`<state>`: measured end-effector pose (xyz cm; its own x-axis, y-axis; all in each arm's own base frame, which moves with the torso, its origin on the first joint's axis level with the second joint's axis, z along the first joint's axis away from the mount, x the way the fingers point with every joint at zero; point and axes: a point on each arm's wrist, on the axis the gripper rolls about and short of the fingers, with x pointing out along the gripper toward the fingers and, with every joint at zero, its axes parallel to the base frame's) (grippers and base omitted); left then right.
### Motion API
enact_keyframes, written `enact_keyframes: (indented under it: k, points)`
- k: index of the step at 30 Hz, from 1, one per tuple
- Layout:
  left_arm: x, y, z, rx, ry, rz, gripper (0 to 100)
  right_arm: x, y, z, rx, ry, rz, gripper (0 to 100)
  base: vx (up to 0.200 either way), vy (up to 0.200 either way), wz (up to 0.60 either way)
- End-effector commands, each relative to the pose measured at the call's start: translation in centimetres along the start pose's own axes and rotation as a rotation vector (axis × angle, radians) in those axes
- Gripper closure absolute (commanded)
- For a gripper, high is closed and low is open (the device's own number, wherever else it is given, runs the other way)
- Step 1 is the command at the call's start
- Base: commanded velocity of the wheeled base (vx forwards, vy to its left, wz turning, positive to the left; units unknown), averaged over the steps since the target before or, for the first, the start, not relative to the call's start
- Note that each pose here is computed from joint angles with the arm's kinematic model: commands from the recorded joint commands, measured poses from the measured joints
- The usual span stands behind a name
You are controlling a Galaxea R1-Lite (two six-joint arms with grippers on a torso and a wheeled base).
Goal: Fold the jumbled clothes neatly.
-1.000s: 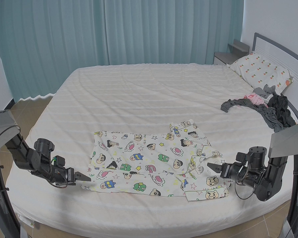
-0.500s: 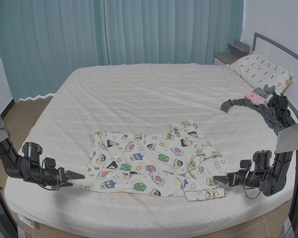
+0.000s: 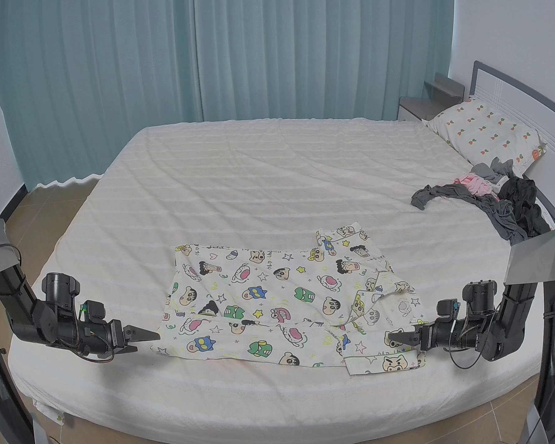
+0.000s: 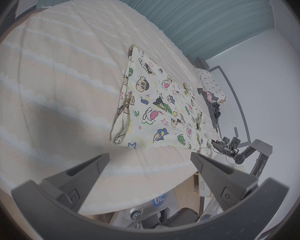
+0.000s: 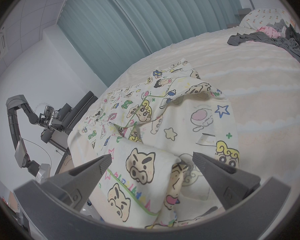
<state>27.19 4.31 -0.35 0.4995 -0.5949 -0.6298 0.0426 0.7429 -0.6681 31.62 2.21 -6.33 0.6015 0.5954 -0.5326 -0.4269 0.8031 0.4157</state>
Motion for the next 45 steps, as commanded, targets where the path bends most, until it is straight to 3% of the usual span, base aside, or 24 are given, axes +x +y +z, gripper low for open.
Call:
enact_keyframes:
  k: [1,15,20,29,35,45]
  points:
    - [0.1,0.1,-0.1,-0.003,0.004,0.000,0,0.5,-0.3,-0.4,0.008,0.011,0.000,100,0.000,0.000,0.00]
    - [0.1,0.1,-0.2,-0.006,0.007,-0.001,0,0.6,0.0,-0.1,-0.010,-0.003,0.021,100,0.000,0.000,0.00]
    - [0.1,0.2,-0.2,-0.008,0.007,0.000,0,-0.2,0.5,1.7,-0.035,-0.073,0.019,100,0.000,0.000,0.00]
    - [0.1,0.2,-0.2,-0.008,0.007,0.000,0,0.2,0.9,3.4,-0.069,-0.114,-0.012,100,0.000,0.000,0.00]
    - [0.1,0.1,-0.3,-0.006,0.008,0.000,0,0.7,0.6,4.3,-0.073,-0.124,-0.029,100,0.000,0.000,0.00]
    - [0.1,0.2,-0.2,-0.006,0.006,0.000,0,1.0,0.9,3.6,-0.053,-0.078,-0.045,100,0.000,0.000,0.00]
